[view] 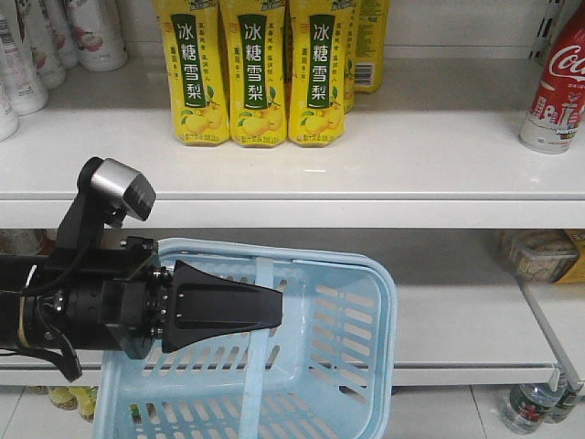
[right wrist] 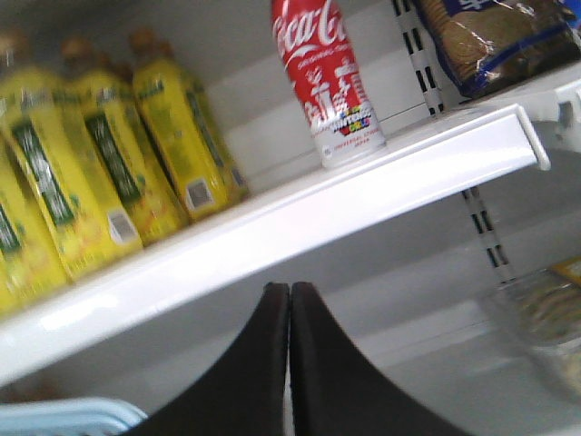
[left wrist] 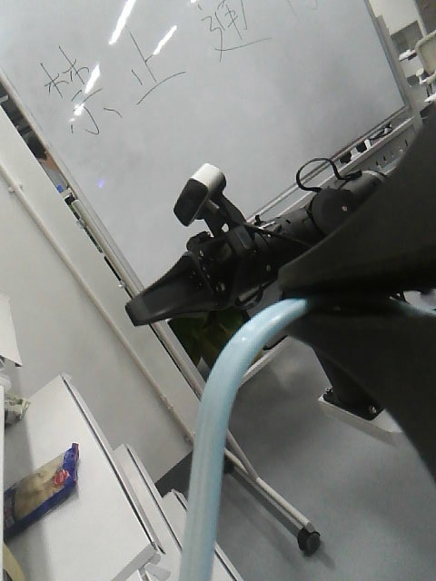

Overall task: Place coke in basket with both arms
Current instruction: 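Extend the open right gripper toward the red Coca-Cola bottle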

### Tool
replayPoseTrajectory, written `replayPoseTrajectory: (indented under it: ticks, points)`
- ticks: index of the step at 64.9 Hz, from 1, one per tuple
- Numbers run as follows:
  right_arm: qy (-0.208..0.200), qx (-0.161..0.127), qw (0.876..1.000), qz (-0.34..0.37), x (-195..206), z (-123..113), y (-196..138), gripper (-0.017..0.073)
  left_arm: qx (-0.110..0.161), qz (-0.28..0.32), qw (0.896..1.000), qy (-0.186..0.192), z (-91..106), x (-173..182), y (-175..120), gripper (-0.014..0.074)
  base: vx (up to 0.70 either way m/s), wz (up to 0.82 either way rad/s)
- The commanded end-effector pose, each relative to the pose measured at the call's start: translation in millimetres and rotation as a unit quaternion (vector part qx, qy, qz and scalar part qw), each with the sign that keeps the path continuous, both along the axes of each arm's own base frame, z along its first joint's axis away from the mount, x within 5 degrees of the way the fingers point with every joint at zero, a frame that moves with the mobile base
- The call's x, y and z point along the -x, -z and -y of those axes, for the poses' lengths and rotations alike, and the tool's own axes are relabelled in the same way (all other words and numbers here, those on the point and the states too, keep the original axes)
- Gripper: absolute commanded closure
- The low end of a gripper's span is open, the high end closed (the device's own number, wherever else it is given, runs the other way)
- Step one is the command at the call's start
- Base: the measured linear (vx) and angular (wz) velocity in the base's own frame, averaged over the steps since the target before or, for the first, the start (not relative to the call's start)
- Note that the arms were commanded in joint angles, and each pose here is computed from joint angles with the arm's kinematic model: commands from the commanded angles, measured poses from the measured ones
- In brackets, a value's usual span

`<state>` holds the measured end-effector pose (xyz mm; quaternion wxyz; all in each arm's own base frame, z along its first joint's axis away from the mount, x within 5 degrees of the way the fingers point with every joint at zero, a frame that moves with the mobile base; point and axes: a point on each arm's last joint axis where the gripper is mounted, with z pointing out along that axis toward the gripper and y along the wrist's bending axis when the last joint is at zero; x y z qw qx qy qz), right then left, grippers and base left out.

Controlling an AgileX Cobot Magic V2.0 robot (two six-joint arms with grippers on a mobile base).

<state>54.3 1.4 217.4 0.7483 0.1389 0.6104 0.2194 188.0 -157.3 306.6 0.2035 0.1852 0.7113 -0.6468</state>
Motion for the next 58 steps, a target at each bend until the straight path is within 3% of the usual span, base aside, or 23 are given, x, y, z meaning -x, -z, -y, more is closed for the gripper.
replayPoseTrajectory:
  ticks: [1,5,9,13,21,26,40,45,51,58]
  points:
    - [0.006,-0.097,0.994,0.055,4,6,-14,0.0568,0.089,0.013,0.993,0.075,-0.7,18,-28,0.0601,0.00,0.00]
    - [0.002,-0.101,0.992,0.071,7,6,-27,0.0568,0.089,0.013,0.993,0.075,-0.7,18,-28,0.0601,0.00,0.00]
    - [-0.006,-0.082,0.993,0.087,13,4,-48,0.0567,0.089,0.013,0.993,0.075,-0.7,18,-28,0.0601,0.00,0.00]
    - [-0.011,-0.044,0.995,0.090,18,2,-65,0.0563,0.089,0.013,0.993,0.075,-0.7,18,-28,0.0601,0.00,0.00]
    - [-0.014,0.063,0.996,0.054,21,-4,-97,0.0515,0.089,0.013,0.993,0.075,-0.7,18,-28,0.0601,0.00,0.00]
    - [-0.015,0.092,0.995,0.040,19,-5,-114,0.0414,0.089,0.013,0.993,0.075,-0.7,18,-28,0.0601,0.00,0.00]
    - [0.012,0.096,0.991,0.089,11,-3,-135,-0.0010,0.089,0.013,0.993,0.075,-0.7,18,-28,0.0601,0.00,0.00]
    - [0.031,0.115,0.986,0.117,8,-1,-141,-0.0121,0.089,0.013,0.993,0.075,-0.7,18,-28,0.0601,0.00,0.00]
    - [0.038,0.147,0.982,0.108,-2,-3,-147,-0.0158,0.089,0.013,0.993,0.075,-0.7,18,-28,0.0601,0.00,0.00]
    - [0.043,0.203,0.975,0.082,-20,-6,-157,-0.0144,0.089,0.013,0.993,0.075,-0.7,18,-28,0.0601,0.00,0.00]
